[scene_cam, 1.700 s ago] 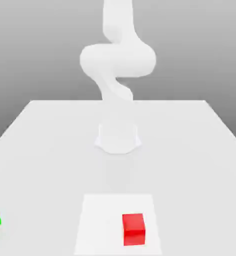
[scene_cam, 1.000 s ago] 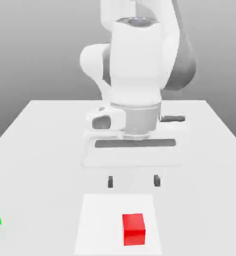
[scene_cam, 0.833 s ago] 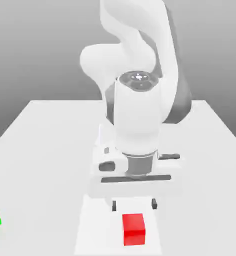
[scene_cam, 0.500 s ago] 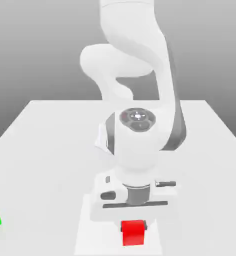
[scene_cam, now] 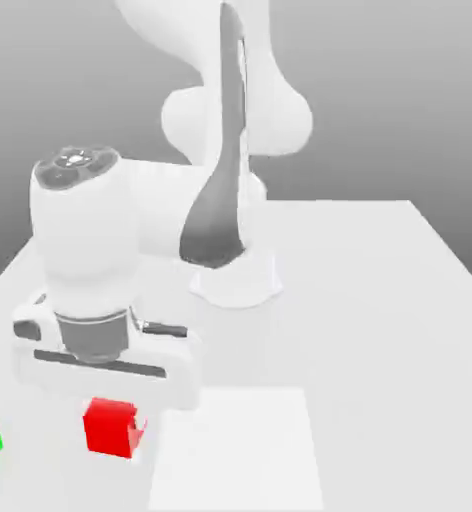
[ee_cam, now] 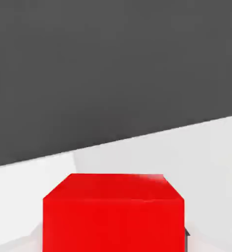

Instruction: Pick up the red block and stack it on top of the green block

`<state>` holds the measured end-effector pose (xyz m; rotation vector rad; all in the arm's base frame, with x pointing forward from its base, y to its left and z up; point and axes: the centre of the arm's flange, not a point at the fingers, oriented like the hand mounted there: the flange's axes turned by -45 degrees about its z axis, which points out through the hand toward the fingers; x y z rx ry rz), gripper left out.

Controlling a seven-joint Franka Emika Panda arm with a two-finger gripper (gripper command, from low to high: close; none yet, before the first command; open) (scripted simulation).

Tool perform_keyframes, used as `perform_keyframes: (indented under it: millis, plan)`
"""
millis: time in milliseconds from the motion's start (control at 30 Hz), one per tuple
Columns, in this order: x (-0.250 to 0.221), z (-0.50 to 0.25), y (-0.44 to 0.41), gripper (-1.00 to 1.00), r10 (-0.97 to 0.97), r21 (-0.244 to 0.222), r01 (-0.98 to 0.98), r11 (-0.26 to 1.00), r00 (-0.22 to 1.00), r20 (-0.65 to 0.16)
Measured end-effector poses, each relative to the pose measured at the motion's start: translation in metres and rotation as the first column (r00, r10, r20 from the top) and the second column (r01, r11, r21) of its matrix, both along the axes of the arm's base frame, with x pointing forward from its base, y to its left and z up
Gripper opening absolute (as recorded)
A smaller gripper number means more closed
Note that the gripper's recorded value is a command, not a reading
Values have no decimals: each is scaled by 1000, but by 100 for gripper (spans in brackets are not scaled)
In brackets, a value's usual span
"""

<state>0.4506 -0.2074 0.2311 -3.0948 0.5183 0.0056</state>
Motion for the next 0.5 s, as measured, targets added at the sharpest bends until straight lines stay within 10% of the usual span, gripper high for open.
perform_keyframes:
  millis: [133, 167, 500]
  plan:
    - [-30, -20, -100, -100, -158, -1, 158, 987, 987, 3]
    - [-37, -37, -117, 100, -185, -2, 185, 983, 983, 3]
    - [-43, -6, -134, 100, -211, -4, 211, 978, 978, 3]
